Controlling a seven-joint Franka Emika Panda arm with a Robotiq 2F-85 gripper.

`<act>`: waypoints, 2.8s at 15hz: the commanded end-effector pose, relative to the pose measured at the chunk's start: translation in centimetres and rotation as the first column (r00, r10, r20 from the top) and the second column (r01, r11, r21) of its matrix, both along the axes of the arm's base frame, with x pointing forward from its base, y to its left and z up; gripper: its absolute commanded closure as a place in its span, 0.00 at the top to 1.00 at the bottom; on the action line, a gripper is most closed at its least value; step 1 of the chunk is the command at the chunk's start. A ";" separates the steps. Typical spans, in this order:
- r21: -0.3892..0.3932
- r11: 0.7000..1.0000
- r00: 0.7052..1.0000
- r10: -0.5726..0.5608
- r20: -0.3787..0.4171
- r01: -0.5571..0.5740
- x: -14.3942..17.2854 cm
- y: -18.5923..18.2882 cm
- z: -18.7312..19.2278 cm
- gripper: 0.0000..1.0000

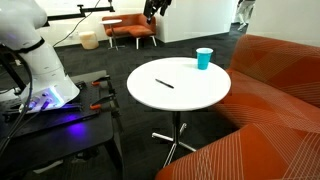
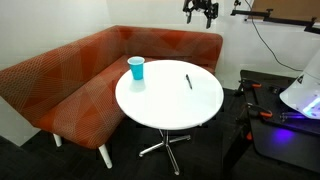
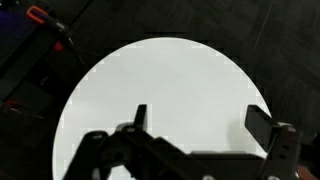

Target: Put the pen in the blue cup

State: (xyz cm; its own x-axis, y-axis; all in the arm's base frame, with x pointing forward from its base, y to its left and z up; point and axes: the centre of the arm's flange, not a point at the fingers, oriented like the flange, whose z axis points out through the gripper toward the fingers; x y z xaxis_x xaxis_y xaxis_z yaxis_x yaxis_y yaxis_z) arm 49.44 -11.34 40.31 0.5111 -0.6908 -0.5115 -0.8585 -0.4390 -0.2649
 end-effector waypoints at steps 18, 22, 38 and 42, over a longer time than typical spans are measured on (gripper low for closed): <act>-0.141 0.973 0.974 -0.200 -0.105 0.184 2.9 -3.0 -18.6 1.00; -0.228 0.951 0.971 -0.229 -0.071 0.208 2.7 -2.7 -21.0 1.00; -0.437 0.854 0.942 -0.334 -0.044 0.282 0.6 1.1 -25.2 1.00; -0.436 0.855 0.943 -0.330 -0.045 0.279 0.6 1.0 -26.0 1.00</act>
